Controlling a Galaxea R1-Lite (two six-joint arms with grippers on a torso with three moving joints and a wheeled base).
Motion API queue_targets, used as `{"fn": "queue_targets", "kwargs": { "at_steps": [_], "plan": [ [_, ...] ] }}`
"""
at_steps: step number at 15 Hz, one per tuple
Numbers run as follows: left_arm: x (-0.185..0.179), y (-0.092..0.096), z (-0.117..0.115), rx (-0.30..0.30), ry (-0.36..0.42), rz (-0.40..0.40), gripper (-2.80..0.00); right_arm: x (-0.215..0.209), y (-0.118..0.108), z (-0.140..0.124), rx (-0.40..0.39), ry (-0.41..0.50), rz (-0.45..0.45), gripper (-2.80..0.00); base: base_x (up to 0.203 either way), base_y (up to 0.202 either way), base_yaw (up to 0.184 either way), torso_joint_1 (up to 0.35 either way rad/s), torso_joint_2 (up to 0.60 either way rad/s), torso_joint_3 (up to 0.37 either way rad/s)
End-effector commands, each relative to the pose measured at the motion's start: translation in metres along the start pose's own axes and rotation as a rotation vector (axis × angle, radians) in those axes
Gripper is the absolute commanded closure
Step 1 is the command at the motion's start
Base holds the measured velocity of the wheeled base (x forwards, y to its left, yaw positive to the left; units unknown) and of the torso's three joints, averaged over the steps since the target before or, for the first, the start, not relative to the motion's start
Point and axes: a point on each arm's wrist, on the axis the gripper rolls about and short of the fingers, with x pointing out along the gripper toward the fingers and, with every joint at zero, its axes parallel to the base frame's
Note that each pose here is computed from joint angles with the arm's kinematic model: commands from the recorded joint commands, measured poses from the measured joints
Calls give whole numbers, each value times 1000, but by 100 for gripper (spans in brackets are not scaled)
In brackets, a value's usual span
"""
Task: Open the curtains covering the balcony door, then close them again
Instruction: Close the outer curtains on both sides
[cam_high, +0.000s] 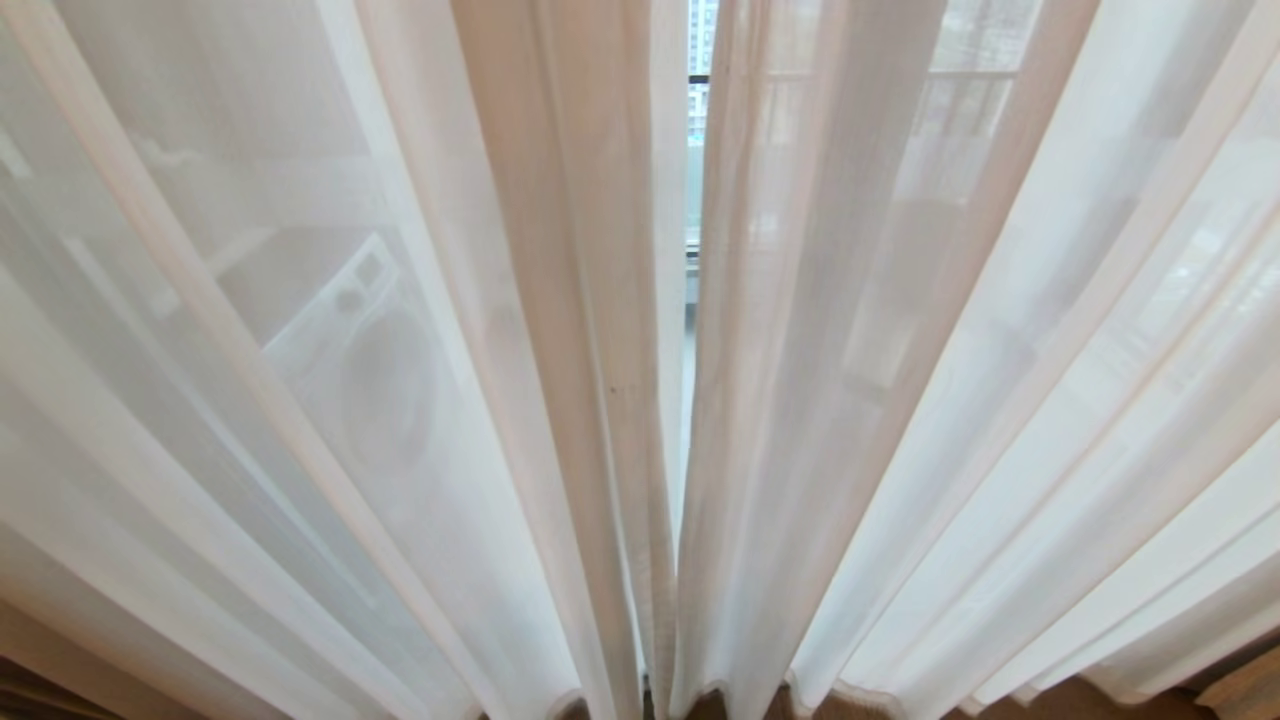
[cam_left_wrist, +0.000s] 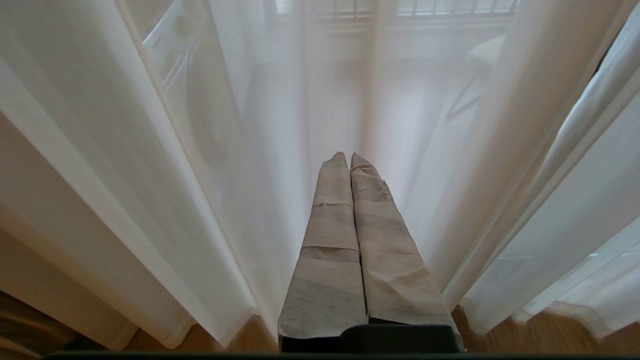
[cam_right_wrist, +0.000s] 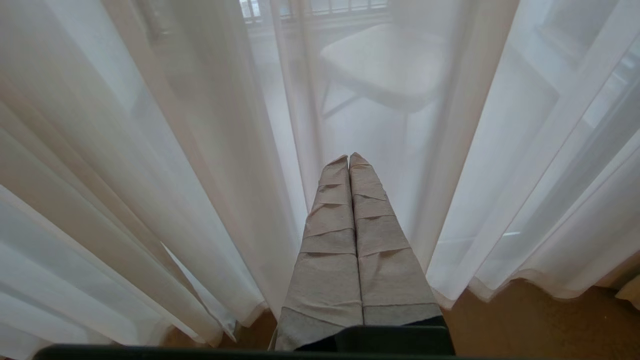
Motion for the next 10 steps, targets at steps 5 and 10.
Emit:
{"fn": "queue_targets", "kwargs": {
  "at_steps": [5, 10],
  "plan": [
    [0, 0, 0, 0, -1, 2, 0, 0, 0, 0, 0, 1, 0, 0, 0, -190, 3, 2, 4, 2],
    [0, 0, 0, 0, -1, 1, 0, 0, 0, 0, 0, 1, 0, 0, 0, -189, 3, -1, 3, 3]
  ]
}}
